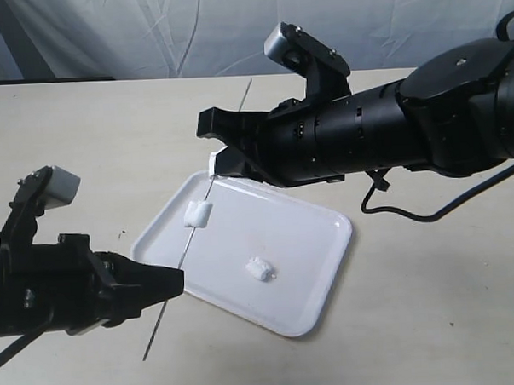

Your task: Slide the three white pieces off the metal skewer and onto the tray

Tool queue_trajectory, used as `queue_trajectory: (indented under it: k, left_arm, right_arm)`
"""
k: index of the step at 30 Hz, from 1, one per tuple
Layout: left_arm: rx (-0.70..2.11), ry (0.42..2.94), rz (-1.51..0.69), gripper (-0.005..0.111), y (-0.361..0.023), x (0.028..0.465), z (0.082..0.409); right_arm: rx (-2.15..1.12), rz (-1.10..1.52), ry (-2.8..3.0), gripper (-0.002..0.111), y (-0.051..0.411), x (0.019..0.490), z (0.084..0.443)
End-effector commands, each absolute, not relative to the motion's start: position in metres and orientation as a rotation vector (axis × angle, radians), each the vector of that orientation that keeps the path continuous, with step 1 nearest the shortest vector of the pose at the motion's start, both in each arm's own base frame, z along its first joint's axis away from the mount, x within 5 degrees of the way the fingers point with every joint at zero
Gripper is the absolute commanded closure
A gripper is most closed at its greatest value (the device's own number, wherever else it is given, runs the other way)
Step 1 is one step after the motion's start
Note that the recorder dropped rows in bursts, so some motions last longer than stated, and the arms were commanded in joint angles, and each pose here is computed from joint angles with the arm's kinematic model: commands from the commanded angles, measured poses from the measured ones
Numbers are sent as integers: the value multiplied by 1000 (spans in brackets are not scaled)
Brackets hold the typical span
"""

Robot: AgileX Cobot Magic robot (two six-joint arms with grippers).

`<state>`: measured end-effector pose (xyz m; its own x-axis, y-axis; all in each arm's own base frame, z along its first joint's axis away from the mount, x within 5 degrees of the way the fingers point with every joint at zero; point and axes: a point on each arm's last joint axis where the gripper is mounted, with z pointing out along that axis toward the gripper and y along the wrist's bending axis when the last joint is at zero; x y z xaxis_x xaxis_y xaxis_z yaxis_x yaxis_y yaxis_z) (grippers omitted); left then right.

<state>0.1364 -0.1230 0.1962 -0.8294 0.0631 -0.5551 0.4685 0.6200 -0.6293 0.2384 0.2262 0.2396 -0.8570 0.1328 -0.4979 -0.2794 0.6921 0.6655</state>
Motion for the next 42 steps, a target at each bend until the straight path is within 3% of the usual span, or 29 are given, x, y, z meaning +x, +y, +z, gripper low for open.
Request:
queue_trajectory:
  k: [1, 34, 42]
  left_arm:
    - [586, 2400, -1139, 107, -122, 120, 185]
    - [653, 2395, -1173, 107, -121, 112, 181]
    - [643, 2458, -1149, 107, -115, 100, 166]
  right_arm:
    - [78, 874, 2266, 109, 208, 259, 246]
    - [159, 767, 2206, 109, 200, 267, 247]
    - [157, 804, 2146, 109, 205, 274, 266]
